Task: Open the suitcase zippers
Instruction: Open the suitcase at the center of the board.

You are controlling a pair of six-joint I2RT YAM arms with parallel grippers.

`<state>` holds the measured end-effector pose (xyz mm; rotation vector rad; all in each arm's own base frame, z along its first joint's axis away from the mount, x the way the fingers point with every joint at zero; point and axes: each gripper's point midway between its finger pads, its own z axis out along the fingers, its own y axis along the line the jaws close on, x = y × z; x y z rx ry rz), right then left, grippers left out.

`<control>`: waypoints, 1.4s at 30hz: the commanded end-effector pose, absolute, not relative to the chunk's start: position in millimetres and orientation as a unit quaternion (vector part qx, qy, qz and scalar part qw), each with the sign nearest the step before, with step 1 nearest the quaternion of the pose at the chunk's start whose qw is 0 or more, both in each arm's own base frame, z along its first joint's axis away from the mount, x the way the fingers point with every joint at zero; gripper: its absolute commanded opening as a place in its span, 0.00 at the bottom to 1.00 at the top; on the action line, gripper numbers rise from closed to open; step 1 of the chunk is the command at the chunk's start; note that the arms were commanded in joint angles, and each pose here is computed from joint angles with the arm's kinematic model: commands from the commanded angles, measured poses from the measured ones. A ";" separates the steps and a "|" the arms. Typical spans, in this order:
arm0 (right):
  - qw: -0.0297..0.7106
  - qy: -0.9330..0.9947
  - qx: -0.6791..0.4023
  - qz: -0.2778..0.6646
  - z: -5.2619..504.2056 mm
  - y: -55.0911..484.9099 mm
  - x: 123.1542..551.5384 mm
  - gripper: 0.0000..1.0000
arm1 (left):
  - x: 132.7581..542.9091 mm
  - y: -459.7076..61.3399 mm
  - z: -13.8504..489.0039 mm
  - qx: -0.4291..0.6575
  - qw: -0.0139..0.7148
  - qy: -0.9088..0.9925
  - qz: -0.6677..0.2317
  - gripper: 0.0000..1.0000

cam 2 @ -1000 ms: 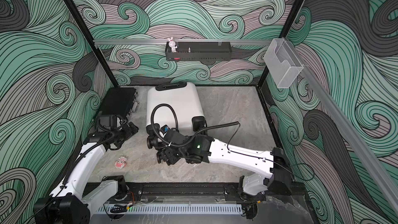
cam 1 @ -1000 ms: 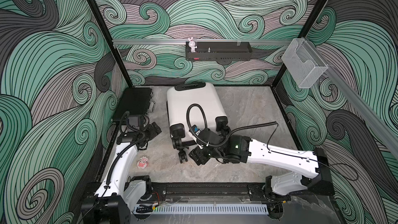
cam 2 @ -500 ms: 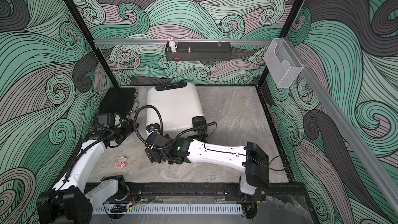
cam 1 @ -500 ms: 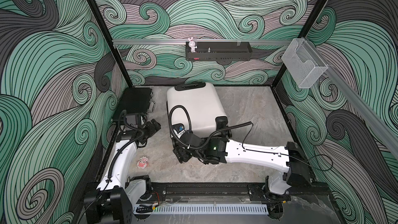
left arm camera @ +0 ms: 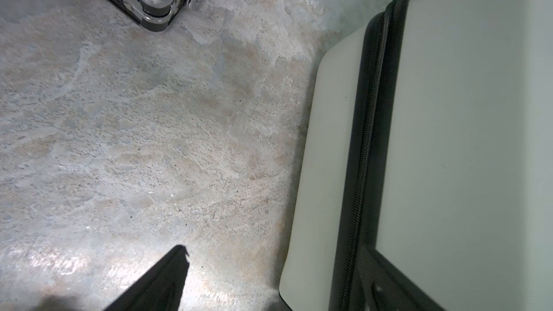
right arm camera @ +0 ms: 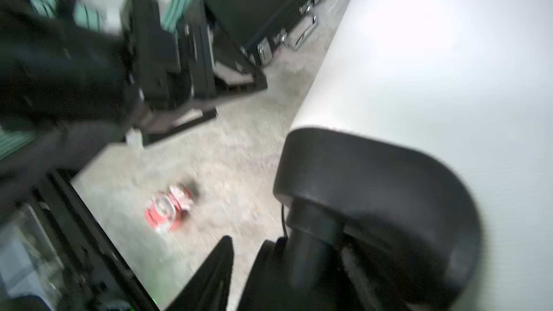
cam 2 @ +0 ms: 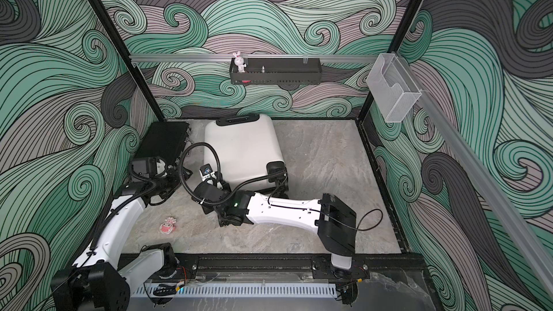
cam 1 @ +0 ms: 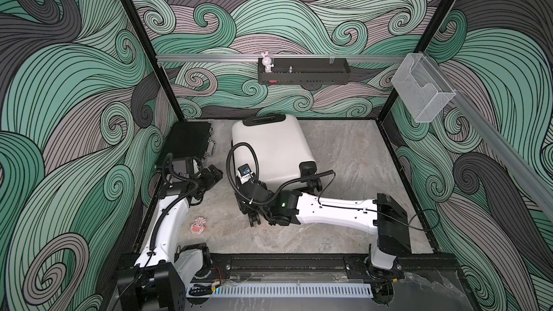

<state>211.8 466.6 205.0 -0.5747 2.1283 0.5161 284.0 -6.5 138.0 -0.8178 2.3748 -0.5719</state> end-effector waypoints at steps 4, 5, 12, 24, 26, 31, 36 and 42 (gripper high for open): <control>0.459 0.800 -0.301 0.243 232.6 457.1 213.0 0.25 | 288.8 -11.1 165.0 -0.257 0.309 0.887 -0.226 0.91; 0.461 0.785 -0.324 0.258 240.4 454.2 208.9 0.22 | 289.0 -12.3 168.9 -0.251 0.310 0.888 -0.228 0.91; 0.445 0.752 -0.407 0.266 273.4 379.7 216.3 0.10 | 287.7 -31.5 201.7 -0.158 0.331 0.894 -0.259 0.86; 0.436 0.716 -0.410 0.360 359.0 285.5 245.8 0.03 | 260.9 -82.5 275.7 0.108 0.474 0.821 -0.298 0.75; 0.435 0.709 -0.400 0.384 371.9 279.7 252.1 0.02 | 254.7 -92.6 274.6 0.150 0.474 0.816 -0.296 0.74; 0.455 0.689 -0.370 0.425 406.8 263.6 271.7 0.02 | 228.8 -119.8 290.5 0.287 0.505 0.765 -0.280 0.69; 0.468 0.672 -0.362 0.446 428.3 252.9 280.0 0.00 | 184.0 -142.1 284.7 0.473 0.536 0.661 -0.229 0.56; 0.482 0.656 -0.359 0.457 436.0 246.9 285.1 0.00 | 165.3 -149.2 258.8 0.602 0.492 0.607 -0.163 0.56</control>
